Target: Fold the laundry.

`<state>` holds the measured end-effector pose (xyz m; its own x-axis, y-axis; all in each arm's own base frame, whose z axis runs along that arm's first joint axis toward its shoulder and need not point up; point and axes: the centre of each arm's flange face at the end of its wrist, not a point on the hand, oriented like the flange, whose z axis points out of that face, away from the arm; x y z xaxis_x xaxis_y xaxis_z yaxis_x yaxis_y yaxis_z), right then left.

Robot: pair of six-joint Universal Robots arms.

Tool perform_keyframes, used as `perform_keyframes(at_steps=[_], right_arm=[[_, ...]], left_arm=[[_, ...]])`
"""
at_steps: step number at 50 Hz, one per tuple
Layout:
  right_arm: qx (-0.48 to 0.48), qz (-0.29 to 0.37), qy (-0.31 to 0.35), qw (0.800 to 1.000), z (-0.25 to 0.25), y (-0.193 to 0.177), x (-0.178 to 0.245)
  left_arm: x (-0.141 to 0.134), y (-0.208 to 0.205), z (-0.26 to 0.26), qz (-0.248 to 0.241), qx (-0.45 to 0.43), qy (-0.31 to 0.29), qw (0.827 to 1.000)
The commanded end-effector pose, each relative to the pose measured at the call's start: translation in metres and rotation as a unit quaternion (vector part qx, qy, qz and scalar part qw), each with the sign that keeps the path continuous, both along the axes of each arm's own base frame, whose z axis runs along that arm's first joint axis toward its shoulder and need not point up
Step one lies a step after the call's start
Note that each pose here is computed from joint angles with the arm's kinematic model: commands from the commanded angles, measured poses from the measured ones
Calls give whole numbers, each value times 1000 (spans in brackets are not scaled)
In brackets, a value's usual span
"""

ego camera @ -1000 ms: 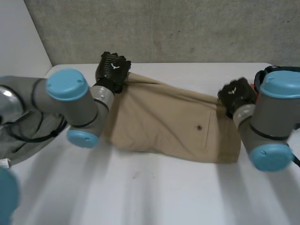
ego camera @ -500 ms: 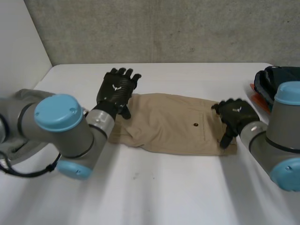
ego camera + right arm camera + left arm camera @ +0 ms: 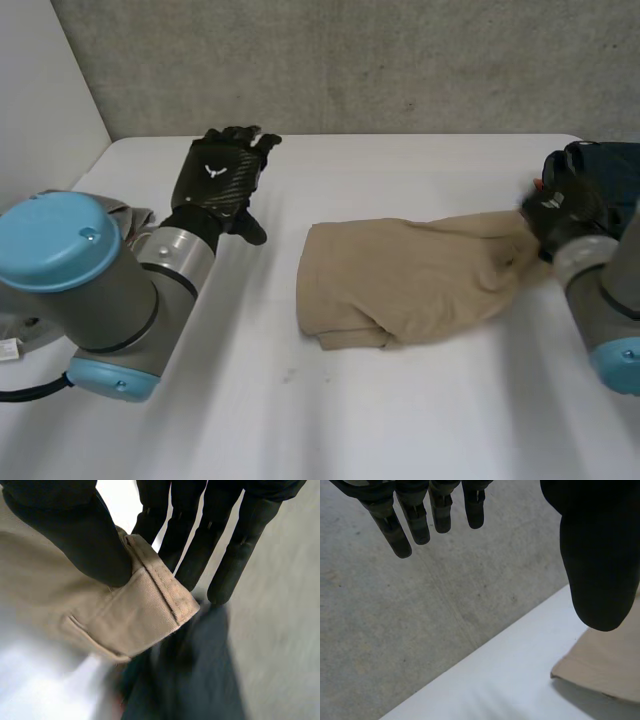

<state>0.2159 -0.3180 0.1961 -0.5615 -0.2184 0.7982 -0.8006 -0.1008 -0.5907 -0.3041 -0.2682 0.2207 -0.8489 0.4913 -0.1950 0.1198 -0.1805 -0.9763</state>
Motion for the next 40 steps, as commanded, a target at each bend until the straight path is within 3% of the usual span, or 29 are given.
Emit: perform_keyframes(at_steps=[1, 2, 6, 12, 16, 18, 20, 25, 29, 34, 40], right_arm=[[-98, 241, -46, 964, 21, 60, 102], [-100, 293, -48, 949, 14, 78, 118], [-54, 391, -30, 918, -31, 115, 148], [-34, 404, -26, 914, -47, 123, 159], [-10, 369, -86, 926, -30, 122, 151], [-6, 339, -168, 926, 7, 118, 138], [15, 316, -261, 912, 37, 116, 124], [102, 240, -391, 883, 54, 91, 94], [147, 173, -395, 890, 49, 64, 73], [219, 129, -359, 898, 17, 41, 78], [288, 101, -311, 900, -27, 24, 85]], left_arm=[[5, 3, 10, 2, -1, 20, 1000], [5, 3, 10, 2, 1, 20, 1000], [7, 3, 13, 3, -2, 23, 1000], [5, 2, 16, 3, -6, 26, 1000], [1, 0, 26, -1, -20, 34, 999], [-1, -3, 34, -2, -30, 39, 999], [-7, -5, 45, -8, -42, 47, 998], [-29, -2, 56, -34, -44, 50, 997], [-56, 8, 46, -69, -13, 39, 997], [-85, 11, 1, -96, 70, 12, 993], [-95, 8, -51, -94, 146, -42, 984]])
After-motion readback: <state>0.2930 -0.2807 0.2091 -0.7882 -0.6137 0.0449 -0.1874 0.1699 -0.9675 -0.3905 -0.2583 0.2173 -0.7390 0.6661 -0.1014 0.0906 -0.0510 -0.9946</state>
